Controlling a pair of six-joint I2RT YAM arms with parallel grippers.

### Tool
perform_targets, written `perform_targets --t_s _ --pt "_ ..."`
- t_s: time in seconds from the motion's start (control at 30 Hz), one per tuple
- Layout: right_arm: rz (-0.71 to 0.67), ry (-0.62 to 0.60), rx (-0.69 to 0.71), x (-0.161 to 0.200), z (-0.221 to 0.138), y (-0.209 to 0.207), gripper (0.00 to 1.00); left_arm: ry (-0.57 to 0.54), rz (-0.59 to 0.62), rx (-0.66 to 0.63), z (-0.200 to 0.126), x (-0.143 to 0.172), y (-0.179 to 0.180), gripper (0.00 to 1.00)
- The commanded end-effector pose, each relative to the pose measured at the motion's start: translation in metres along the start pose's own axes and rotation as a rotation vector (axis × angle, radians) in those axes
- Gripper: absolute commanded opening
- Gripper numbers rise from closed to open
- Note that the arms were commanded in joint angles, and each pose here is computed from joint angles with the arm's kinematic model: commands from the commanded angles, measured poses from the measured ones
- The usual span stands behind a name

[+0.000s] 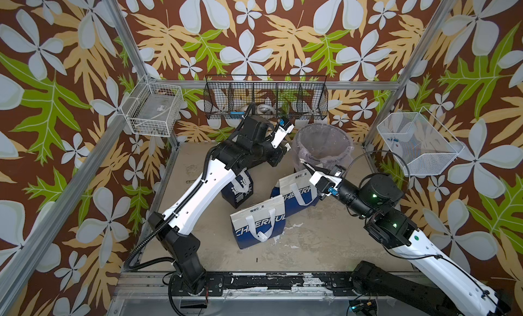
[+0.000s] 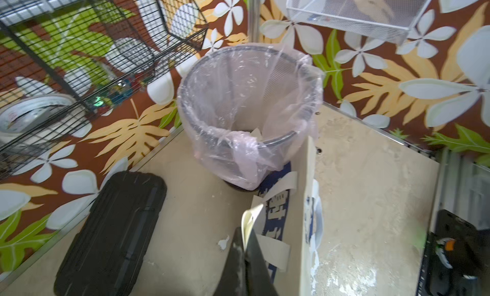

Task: Shred takeout receipts and throw away
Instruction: Shred the takeout receipt.

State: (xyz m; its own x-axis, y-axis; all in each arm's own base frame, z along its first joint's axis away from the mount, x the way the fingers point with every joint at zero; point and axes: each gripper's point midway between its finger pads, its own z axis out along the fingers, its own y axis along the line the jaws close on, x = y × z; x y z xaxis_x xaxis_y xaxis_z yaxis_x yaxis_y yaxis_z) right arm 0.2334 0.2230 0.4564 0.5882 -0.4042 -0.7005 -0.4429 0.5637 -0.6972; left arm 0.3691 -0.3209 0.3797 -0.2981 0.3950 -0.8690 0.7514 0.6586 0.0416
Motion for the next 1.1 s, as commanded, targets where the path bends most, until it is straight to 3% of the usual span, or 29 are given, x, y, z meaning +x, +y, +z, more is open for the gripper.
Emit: perform_targets --t_s 0.0,0.2,0.37,0.43,0.53,0.6,0.73,0.87,1.07 --pt "0.099 -0.081 0.075 -0.014 -0.011 -0.030 0.00 0.018 -0.010 -0.119 0.008 0.001 0.022 0.00" --pt "0.389 0.069 0.048 0.050 0.004 -0.069 0.00 -0.211 -0.020 0.155 -0.005 -0.048 -0.024 0.00" --pt "0.575 0.079 -0.148 0.073 0.020 -0.059 0.00 -0.326 -0.017 0.376 -0.013 -0.073 -0.058 0.00" --pt "0.619 0.108 -0.138 0.084 0.025 -0.061 0.00 -0.378 -0.013 0.415 -0.017 -0.082 -0.064 0.00" --pt "0.651 0.207 -0.056 0.116 0.034 -0.075 0.00 -0.414 -0.032 0.438 -0.012 -0.092 -0.064 0.00" --pt "0.651 0.321 0.032 0.148 0.040 -0.087 0.08 -0.414 -0.045 0.442 -0.001 -0.097 -0.063 0.00" --pt "0.705 0.451 0.129 0.205 0.043 -0.108 0.12 -0.445 -0.082 0.423 0.019 -0.100 -0.056 0.00" --pt "0.734 0.518 0.133 0.236 0.049 -0.112 0.29 -0.519 -0.128 0.370 0.042 -0.105 -0.041 0.00" --pt "0.741 0.621 0.165 0.276 0.049 -0.114 0.51 -0.527 -0.176 0.368 0.090 -0.104 -0.032 0.00"
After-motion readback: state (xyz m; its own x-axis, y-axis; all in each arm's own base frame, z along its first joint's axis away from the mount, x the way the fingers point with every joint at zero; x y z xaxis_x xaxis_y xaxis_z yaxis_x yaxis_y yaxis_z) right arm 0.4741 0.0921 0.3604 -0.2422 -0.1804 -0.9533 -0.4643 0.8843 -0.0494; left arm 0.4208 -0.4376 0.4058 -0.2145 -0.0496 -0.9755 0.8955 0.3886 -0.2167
